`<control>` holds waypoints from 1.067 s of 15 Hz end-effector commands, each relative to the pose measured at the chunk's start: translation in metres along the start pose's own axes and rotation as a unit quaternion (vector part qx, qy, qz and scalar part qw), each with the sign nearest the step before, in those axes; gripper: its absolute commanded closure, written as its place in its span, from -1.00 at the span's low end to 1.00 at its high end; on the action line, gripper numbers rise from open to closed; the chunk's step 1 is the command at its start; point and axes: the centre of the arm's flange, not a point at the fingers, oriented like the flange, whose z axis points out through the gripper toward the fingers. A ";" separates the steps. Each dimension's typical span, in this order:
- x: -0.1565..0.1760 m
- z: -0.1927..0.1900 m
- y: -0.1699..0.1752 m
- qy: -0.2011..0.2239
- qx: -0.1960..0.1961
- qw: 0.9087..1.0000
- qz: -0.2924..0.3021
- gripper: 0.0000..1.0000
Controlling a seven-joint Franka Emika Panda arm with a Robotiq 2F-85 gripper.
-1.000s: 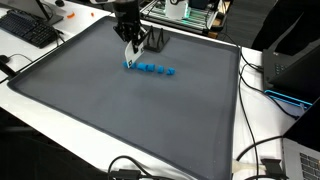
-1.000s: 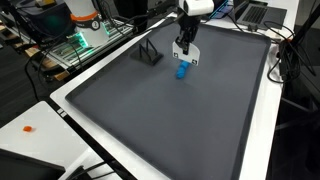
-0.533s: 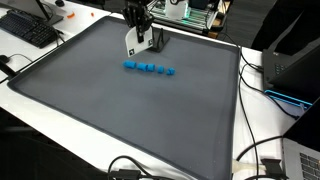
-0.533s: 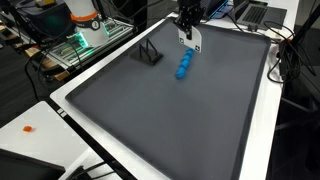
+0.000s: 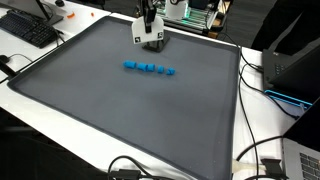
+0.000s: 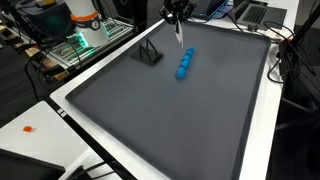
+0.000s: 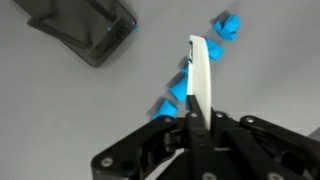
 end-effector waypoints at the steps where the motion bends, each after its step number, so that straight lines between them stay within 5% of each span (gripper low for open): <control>1: -0.026 0.001 0.028 -0.021 -0.001 0.995 0.098 0.98; 5: -0.037 0.012 0.048 -0.042 -0.004 0.984 0.172 0.98; 16: -0.051 0.049 0.083 -0.021 -0.005 0.967 0.255 0.98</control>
